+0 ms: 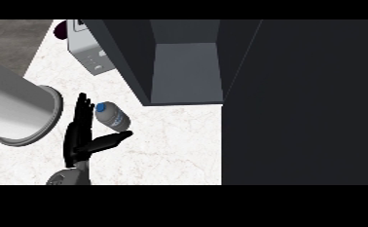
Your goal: Pick up the bottled water, place it into the cabinet and close the cabinet
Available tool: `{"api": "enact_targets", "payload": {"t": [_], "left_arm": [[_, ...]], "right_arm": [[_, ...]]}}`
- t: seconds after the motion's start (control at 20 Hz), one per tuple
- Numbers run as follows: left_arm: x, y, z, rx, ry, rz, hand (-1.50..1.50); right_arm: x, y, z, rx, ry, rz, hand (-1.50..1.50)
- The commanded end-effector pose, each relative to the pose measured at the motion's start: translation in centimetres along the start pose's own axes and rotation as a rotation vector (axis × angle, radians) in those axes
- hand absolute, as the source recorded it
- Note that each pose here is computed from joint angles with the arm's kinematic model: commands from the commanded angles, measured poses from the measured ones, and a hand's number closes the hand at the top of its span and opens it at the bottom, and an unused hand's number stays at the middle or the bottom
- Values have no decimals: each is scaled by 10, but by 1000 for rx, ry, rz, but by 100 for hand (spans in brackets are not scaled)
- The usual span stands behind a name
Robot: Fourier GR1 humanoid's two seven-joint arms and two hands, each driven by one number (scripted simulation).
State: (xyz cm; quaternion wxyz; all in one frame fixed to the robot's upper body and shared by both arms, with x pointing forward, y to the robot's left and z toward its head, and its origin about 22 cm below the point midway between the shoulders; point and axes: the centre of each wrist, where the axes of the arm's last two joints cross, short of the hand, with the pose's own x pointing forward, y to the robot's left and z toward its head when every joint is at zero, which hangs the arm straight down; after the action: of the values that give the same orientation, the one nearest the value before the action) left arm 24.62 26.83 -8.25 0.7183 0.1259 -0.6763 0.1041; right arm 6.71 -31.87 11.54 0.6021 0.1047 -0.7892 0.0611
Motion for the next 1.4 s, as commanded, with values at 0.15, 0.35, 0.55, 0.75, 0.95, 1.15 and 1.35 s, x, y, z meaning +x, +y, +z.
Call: {"api": "enact_targets", "payload": {"t": [0.15,0.35,0.55,0.75,0.95,1.15,1.35], "left_arm": [[-31,-1,-3,13,-7,119,-150],[-49,-1,6,-39,-12,170,-150],[-60,-17,4,-91,-45,204,-150],[-63,-1,-3,-102,-54,314,150],[-73,-37,11,-112,-67,429,150],[-51,-25,-25,-146,-89,434,150],[-56,-18,-20,-156,-149,429,150]], "right_arm": [[41,20,4,38,-76,-36,-150],[48,25,5,55,-85,-43,-150],[38,11,10,45,-75,-37,-150],[36,11,13,25,-83,-15,-150],[43,9,7,22,-76,-6,-150],[50,16,6,33,-79,-2,-150],[52,13,10,29,-56,-2,-150]]}}
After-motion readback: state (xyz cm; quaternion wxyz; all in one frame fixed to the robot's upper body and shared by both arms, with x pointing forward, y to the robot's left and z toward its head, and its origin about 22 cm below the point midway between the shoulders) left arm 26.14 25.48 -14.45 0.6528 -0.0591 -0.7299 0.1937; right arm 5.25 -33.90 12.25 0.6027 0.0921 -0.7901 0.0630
